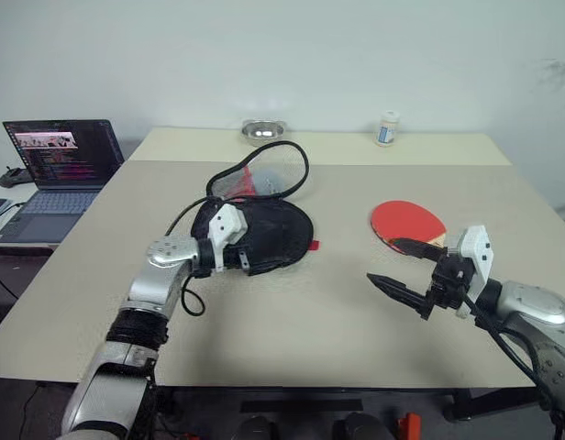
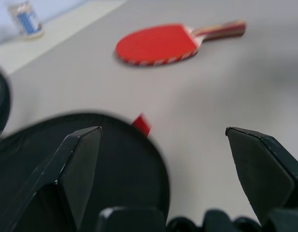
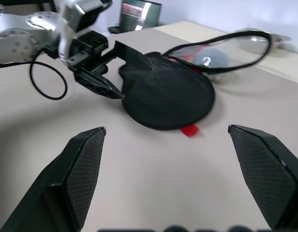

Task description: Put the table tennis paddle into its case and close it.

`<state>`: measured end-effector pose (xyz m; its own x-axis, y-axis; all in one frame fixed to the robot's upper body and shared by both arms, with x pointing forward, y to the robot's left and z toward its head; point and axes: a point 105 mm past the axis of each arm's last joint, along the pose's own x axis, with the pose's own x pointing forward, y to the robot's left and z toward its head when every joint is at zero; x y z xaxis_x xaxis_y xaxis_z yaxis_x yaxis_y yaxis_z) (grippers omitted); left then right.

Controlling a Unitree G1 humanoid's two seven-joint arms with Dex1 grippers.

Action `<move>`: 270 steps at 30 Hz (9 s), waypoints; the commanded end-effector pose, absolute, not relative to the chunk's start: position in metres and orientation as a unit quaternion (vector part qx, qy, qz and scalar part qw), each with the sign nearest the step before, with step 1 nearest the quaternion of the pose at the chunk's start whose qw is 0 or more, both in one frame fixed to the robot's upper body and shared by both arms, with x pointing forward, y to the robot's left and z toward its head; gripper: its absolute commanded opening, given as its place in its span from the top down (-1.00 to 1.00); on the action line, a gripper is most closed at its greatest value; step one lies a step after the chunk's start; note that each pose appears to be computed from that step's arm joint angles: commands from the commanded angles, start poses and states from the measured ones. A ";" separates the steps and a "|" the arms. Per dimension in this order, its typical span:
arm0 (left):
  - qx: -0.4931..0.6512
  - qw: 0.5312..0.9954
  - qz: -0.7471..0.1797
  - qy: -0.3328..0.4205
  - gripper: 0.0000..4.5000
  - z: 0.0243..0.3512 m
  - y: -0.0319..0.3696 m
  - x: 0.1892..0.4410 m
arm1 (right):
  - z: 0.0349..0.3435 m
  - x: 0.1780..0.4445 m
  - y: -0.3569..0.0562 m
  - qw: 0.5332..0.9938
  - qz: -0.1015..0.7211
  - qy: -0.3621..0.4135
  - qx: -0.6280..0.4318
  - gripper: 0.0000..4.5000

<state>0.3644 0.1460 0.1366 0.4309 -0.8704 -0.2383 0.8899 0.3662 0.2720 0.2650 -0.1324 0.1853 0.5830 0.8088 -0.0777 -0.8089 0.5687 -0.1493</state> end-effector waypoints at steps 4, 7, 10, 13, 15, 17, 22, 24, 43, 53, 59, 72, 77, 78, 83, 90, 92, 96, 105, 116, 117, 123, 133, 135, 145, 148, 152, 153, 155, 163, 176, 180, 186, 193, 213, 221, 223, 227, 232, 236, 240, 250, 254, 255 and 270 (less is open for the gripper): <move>0.231 0.810 -0.533 0.079 -1.00 0.127 0.167 0.378 | 0.203 0.256 -0.113 0.873 0.477 -0.031 -0.099 -0.98; 0.257 0.802 -0.529 0.100 -1.00 0.119 0.168 0.386 | 0.205 0.254 -0.113 0.874 0.475 -0.036 -0.098 -0.98; 0.261 0.804 -0.523 0.112 -1.00 0.117 0.169 0.393 | 0.204 0.253 -0.111 0.878 0.467 -0.039 -0.096 -0.98; 0.266 0.787 -0.541 0.128 -1.00 0.109 0.163 0.390 | 0.204 0.255 -0.114 0.884 0.454 -0.043 -0.097 -0.98; 0.268 0.780 -0.548 0.137 -0.92 0.104 0.164 0.388 | 0.204 0.256 -0.114 0.887 0.449 -0.045 -0.096 -0.99; 0.269 0.777 -0.550 0.145 -0.74 0.101 0.167 0.386 | 0.203 0.256 -0.113 0.887 0.449 -0.045 -0.095 -1.00; 0.274 0.764 -0.562 0.162 0.02 0.091 0.171 0.380 | 0.204 0.258 -0.114 0.890 0.444 -0.048 -0.096 -1.00; 0.274 0.763 -0.562 0.164 0.34 0.090 0.172 0.379 | 0.206 0.260 -0.115 0.891 0.441 -0.051 -0.096 -1.00; 0.091 0.759 -0.629 0.144 0.99 0.105 0.066 0.349 | 0.204 0.265 -0.140 0.900 0.418 -0.039 -0.118 -1.00; 0.074 0.792 -0.587 0.154 0.53 0.099 0.016 0.364 | 0.196 0.257 -0.154 0.900 0.415 -0.013 -0.133 -1.00; 0.060 0.774 -0.612 0.151 -0.38 0.099 0.007 0.350 | 0.193 0.254 -0.153 0.902 0.413 -0.001 -0.128 -1.00; 0.099 0.810 -0.564 0.125 -0.99 0.115 0.105 0.358 | 0.153 0.271 -0.138 0.921 0.374 0.098 -0.054 -1.00; 0.117 0.806 -0.574 0.086 -0.99 0.133 0.129 0.351 | 0.129 0.293 -0.117 0.926 0.350 0.144 0.010 -1.00; 0.119 0.803 -0.578 0.084 -0.99 0.135 0.132 0.349 | 0.124 0.298 -0.113 0.926 0.344 0.152 0.022 -1.00; 0.134 0.802 -0.576 0.088 -0.99 0.132 0.140 0.347 | 0.109 0.325 -0.102 0.934 0.298 0.181 0.075 -1.00; 0.133 0.819 -0.550 0.102 -0.99 0.119 0.140 0.359 | 0.115 0.352 -0.088 0.938 0.266 0.167 0.148 -1.00; 0.130 0.823 -0.542 0.108 -0.99 0.113 0.139 0.364 | 0.121 0.348 -0.085 0.937 0.281 0.157 0.135 -1.00; 0.141 0.834 -0.522 0.112 -0.99 0.101 0.134 0.376 | 0.130 0.339 -0.085 0.936 0.301 0.144 0.115 -1.00; 0.186 0.820 -0.523 0.141 -0.99 0.075 0.119 0.386 | 0.145 0.298 -0.075 0.909 0.390 0.130 0.073 -1.00; 0.145 0.805 -0.547 0.178 0.53 0.075 0.110 0.377 | 0.164 0.282 -0.104 0.917 0.385 0.104 0.028 -1.00; 0.137 0.806 -0.546 0.182 0.70 0.076 0.109 0.375 | 0.166 0.277 -0.108 0.914 0.391 0.103 0.020 -1.00; 0.091 0.800 -0.559 0.195 0.99 0.088 0.093 0.353 | 0.174 0.261 -0.141 0.910 0.394 0.119 -0.043 -1.00; 0.044 0.798 -0.564 0.208 0.99 0.093 0.032 0.334 | 0.163 0.247 -0.163 0.897 0.403 0.159 -0.082 -1.00; 0.031 0.806 -0.556 0.199 0.99 0.097 0.014 0.340 | 0.160 0.245 -0.163 0.896 0.405 0.162 -0.084 -1.00; 0.001 0.822 -0.545 0.167 0.99 0.108 -0.041 0.350 | 0.156 0.246 -0.166 0.900 0.395 0.162 -0.086 -1.00; -0.003 0.814 -0.557 0.164 0.67 0.108 -0.039 0.344 | 0.155 0.248 -0.167 0.904 0.387 0.161 -0.082 -1.00; 0.003 0.815 -0.558 0.156 0.03 0.109 -0.033 0.344 | 0.156 0.252 -0.168 0.909 0.381 0.155 -0.072 -1.00; 0.005 0.816 -0.557 0.155 -0.13 0.109 -0.031 0.344 | 0.157 0.254 -0.168 0.910 0.378 0.153 -0.069 -1.00; 0.005 0.816 -0.558 0.154 -0.47 0.109 -0.027 0.343 | 0.158 0.258 -0.168 0.912 0.375 0.150 -0.065 -1.00; -0.014 0.818 -0.558 0.139 -0.99 0.120 0.017 0.345 | 0.149 0.297 -0.163 0.943 0.293 0.158 -0.012 -1.00; 0.010 0.835 -0.541 0.101 -0.99 0.136 0.048 0.351 | 0.105 0.321 -0.126 0.944 0.195 0.220 0.146 -1.00; 0.014 0.834 -0.542 0.098 -0.99 0.134 0.049 0.350 | 0.109 0.334 -0.111 0.937 0.205 0.211 0.186 -1.00; 0.019 0.831 -0.548 0.087 -1.00 0.135 0.048 0.349 | 0.102 0.335 -0.094 0.927 0.247 0.230 0.167 -0.44; 0.022 0.827 -0.556 0.084 -1.00 0.134 0.047 0.344 | 0.105 0.322 -0.092 0.910 0.319 0.236 0.116 0.69; 0.032 0.818 -0.567 0.090 -1.00 0.128 0.040 0.340 | 0.105 0.343 -0.162 0.876 0.380 0.268 -0.128 0.99; 0.036 0.819 -0.566 0.092 -1.00 0.127 0.042 0.340 | 0.107 0.357 -0.170 0.877 0.371 0.275 -0.130 0.99; 0.035 0.819 -0.566 0.091 -1.00 0.127 0.041 0.340 | 0.111 0.360 -0.174 0.884 0.362 0.270 -0.122 0.90; 0.034 0.818 -0.567 0.090 -1.00 0.127 0.039 0.341 | 0.118 0.365 -0.179 0.889 0.352 0.263 -0.128 0.42; 0.035 0.816 -0.570 0.088 -1.00 0.127 0.037 0.341 | 0.126 0.364 -0.193 0.894 0.337 0.259 -0.138 -0.38; 0.037 0.816 -0.569 0.089 -1.00 0.126 0.042 0.340 | 0.141 0.354 -0.209 0.898 0.330 0.250 -0.150 -0.97; 0.035 0.819 -0.566 0.089 -1.00 0.126 0.051 0.338 | 0.170 0.339 -0.228 0.911 0.315 0.213 -0.158 -0.99; 0.023 0.804 -0.590 0.068 -1.00 0.142 0.036 0.333 | 0.166 0.352 -0.282 0.950 0.189 0.208 -0.133 -0.99; 0.028 0.805 -0.589 0.068 -1.00 0.144 0.043 0.338 | 0.151 0.370 -0.283 0.951 0.181 0.221 -0.120 -0.99; 0.032 0.809 -0.582 0.070 -1.00 0.143 0.045 0.342 | 0.149 0.374 -0.282 0.951 0.180 0.223 -0.117 -0.99; 0.045 0.824 -0.559 0.080 -1.00 0.134 0.066 0.347 | 0.104 0.393 -0.293 0.936 0.166 0.289 -0.115 -0.99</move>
<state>0.3449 0.0610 0.1179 0.3498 -0.9093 -0.2253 0.9266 0.3712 -0.0595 0.3921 -0.2910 0.1014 0.7743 0.2498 -0.5814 -0.3840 0.9158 -0.1180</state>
